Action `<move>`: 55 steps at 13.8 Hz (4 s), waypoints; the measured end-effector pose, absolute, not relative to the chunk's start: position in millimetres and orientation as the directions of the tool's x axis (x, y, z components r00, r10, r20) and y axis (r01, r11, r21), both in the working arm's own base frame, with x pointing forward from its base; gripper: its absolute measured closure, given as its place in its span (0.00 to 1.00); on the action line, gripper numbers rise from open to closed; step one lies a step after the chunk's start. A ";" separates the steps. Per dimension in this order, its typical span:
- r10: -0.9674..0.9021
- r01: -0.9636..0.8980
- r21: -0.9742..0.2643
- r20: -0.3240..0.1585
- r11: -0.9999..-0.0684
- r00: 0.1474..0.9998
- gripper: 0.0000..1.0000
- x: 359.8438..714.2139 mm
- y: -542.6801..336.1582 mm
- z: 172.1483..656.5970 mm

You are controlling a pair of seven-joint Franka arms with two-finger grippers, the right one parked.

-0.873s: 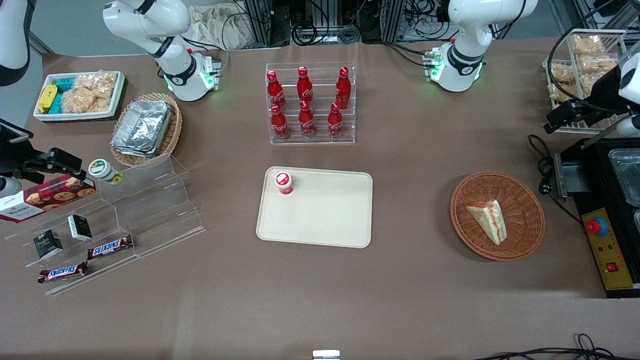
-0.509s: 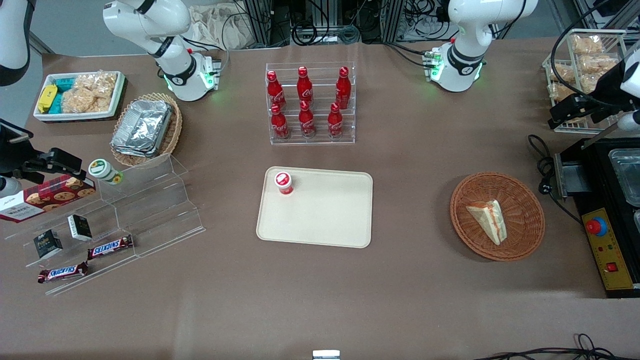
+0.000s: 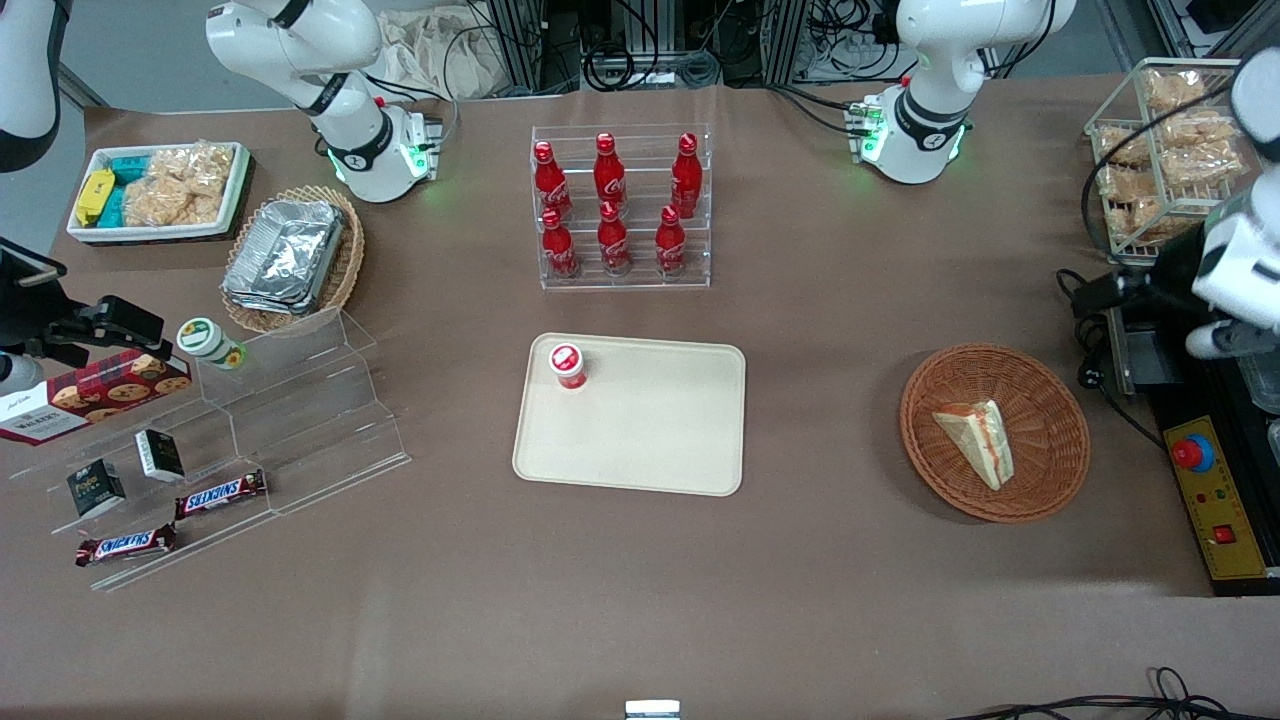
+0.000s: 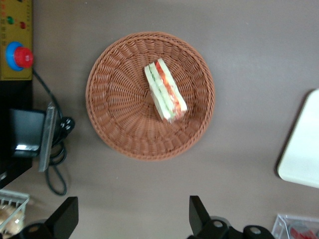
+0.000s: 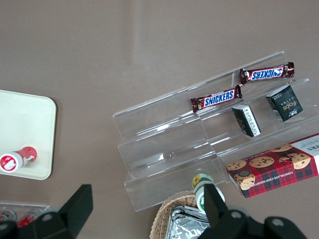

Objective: Place sandwich from basket to tray
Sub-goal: 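Move the left gripper over the sandwich in the wicker basket, then lower the left gripper onto the sandwich wedge and close on it, then lift the sandwich out of the wicker basket with the left gripper, then carry the sandwich over the cream tray and lower it down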

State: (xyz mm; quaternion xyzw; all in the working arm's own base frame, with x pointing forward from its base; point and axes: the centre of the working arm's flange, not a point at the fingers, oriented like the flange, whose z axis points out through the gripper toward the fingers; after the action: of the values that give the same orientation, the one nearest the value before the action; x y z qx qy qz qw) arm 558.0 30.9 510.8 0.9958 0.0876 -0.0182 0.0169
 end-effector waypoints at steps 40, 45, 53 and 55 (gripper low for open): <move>0.155 0.153 -0.077 -0.024 -0.985 0.988 0.85 570.2 -169.5 596.5; 0.215 0.214 -0.103 0.005 -0.971 0.977 0.85 519.7 -291.1 595.1; 0.253 0.254 -0.110 0.017 -0.961 0.967 0.85 534.5 -420.8 421.2; 0.262 0.263 -0.096 0.019 -0.960 0.965 0.85 539.8 -441.7 364.2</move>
State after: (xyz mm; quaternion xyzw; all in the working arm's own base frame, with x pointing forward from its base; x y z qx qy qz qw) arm 539.8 -441.7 364.2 0.9900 0.1325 0.0033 -0.0488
